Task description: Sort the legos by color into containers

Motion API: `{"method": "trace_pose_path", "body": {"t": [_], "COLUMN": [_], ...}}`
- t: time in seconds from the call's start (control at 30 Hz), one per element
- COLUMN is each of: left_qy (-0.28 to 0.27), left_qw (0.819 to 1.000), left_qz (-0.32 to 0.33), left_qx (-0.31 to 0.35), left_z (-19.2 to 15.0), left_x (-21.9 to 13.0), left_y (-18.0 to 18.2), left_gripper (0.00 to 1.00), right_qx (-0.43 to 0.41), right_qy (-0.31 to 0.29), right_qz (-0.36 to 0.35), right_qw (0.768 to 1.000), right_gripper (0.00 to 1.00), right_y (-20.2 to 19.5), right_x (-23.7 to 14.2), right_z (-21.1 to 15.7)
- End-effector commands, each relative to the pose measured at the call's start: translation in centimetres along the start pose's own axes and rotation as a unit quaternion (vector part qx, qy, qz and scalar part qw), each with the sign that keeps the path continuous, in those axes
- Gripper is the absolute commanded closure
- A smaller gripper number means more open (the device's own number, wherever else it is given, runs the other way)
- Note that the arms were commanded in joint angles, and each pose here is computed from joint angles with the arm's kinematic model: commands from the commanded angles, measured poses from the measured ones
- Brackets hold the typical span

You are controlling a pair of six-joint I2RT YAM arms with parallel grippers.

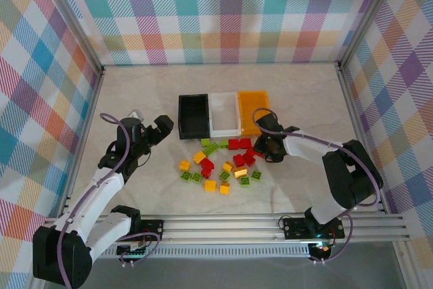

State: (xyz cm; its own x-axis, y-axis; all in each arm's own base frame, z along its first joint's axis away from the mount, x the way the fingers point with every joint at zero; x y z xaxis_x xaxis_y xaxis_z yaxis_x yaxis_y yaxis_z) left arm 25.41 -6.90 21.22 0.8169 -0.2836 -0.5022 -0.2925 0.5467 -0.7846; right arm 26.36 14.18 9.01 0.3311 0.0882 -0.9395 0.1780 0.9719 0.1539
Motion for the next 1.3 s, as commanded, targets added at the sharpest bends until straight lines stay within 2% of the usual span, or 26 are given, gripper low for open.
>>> {"method": "trace_pose_path", "body": {"t": [0.0,0.17,0.27,0.4,0.53,0.57,0.8,0.97,1.13,1.27], "left_qy": [0.016,0.025,0.03,0.043,0.061,0.072,0.108,0.111,0.113,0.128], "left_qw": [1.0,1.0,0.999,0.999,0.997,0.996,0.986,0.984,0.982,0.977], "left_qz": [-0.001,0.0,-0.001,0.0,0.016,0.038,0.11,0.117,0.121,0.128], "left_qx": [0.006,0.009,0.015,0.027,0.043,0.047,0.071,0.078,0.088,0.112], "left_z": [-0.6,-1.0,-1.1,-1.3,-1.8,-2.2,-3.4,-3.9,-4.2,-4.8], "left_x": [-0.3,-0.2,-0.3,-0.5,-0.4,-0.4,-0.4,-1.1,-1.8,-2.0], "left_y": [0.0,0.1,-0.4,-1.4,-2.3,-1.9,-0.5,0.7,1.4,1.5], "left_gripper": [0.0,0.0,0.0,0.0,0.0,0.0,0.03,0.04,0.04,0.08], "right_qx": [0.01,0.009,-0.002,-0.038,-0.093,-0.104,-0.112,-0.123,-0.127,-0.122], "right_qy": [0.02,0.034,0.014,-0.032,-0.075,-0.082,-0.093,-0.083,-0.101,-0.123], "right_qz": [-0.038,-0.047,-0.034,-0.004,0.034,0.033,0.024,0.0,0.008,0.038], "right_qw": [0.999,0.998,0.999,0.999,0.992,0.991,0.989,0.989,0.987,0.984], "right_gripper": [0.47,0.56,0.63,0.68,0.68,0.68,0.66,0.59,0.35,0.27], "right_y": [-0.3,-0.6,-0.3,0.7,2.9,3.5,5.9,7.3,8.1,8.0], "right_x": [0.2,0.7,-0.3,-3.4,-6.8,-7.2,-5.4,-3.2,-3.8,-5.9], "right_z": [-0.5,-1.0,-0.3,1.4,4.2,5.1,10.7,13.1,14.4,13.9]}}
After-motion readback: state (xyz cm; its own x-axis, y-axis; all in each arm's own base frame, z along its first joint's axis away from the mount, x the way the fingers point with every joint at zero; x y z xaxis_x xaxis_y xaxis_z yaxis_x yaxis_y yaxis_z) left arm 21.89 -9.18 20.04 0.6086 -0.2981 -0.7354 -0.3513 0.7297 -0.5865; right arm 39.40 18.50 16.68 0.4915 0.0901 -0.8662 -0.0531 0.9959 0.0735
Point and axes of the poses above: each hand's point on the last joint's axis, 136 mm out from that joint toward the fingers, its own x axis out along the fingers, its own y axis along the line the jaws close on, z = x × y, the point moved 7 cm from there along -x, back along the fingers, and after that the axes turned 13 degrees about -x, right-handed, at the moved point
